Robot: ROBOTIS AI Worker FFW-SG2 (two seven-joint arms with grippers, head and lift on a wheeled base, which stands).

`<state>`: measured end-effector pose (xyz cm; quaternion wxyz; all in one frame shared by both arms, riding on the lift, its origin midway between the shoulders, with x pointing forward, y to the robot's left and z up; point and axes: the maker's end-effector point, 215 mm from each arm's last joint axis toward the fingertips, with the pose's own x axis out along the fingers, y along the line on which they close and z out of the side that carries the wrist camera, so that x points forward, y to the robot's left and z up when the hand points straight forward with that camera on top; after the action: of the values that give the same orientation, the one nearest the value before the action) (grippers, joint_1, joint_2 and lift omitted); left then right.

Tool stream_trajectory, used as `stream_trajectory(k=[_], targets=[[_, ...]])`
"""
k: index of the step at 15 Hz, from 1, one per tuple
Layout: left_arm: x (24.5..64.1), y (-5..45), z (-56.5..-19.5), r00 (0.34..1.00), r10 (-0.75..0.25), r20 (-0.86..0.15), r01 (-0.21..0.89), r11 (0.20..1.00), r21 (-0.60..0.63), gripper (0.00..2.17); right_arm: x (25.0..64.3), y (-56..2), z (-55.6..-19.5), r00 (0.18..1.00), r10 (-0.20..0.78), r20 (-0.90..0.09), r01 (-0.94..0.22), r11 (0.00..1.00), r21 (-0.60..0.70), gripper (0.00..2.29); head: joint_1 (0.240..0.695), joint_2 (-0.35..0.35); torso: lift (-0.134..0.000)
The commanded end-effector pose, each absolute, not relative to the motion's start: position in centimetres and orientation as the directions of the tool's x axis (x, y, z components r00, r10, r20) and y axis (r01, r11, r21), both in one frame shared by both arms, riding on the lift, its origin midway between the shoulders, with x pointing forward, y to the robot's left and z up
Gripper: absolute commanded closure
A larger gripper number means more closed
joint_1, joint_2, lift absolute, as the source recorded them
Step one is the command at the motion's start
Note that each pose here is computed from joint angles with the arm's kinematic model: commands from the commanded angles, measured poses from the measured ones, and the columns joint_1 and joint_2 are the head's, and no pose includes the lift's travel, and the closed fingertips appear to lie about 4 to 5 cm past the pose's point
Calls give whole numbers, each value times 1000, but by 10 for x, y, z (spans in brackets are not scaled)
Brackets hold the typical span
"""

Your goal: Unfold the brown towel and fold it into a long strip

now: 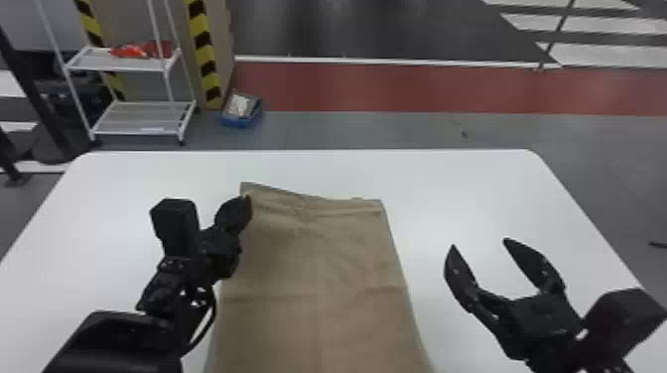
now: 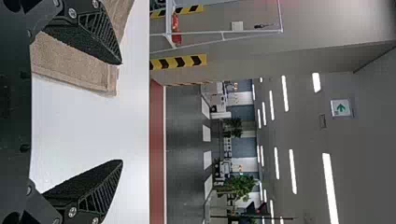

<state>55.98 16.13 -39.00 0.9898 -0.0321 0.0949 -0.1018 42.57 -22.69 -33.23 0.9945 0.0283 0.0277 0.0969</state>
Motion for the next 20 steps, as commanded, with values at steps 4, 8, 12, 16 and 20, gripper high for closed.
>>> stream_trajectory(k=[4, 8, 12, 16, 20], targets=[[469, 63, -375, 859, -403, -316, 385, 915, -121, 1447, 425, -236, -336, 984, 167, -58, -162, 983, 84, 144, 695, -117, -123], [417, -5, -354, 779, -528, -340, 499, 849, -175, 1447, 425, -250, -343, 989, 134, -67, -126, 986, 107, 144, 695, -245, -123], [411, -17, -380, 760, -518, -392, 510, 850, -133, 157, 426, -250, -348, 988, 134, -75, -124, 985, 119, 144, 695, -338, -123], [419, 3, -406, 767, -470, -437, 470, 875, -116, 39, 426, -253, -364, 985, 132, -113, -116, 984, 139, 144, 695, -341, -123], [441, 36, -406, 815, -405, -414, 406, 909, -91, 39, 422, -251, -385, 972, 154, -179, -128, 981, 149, 157, 695, -313, -123]])
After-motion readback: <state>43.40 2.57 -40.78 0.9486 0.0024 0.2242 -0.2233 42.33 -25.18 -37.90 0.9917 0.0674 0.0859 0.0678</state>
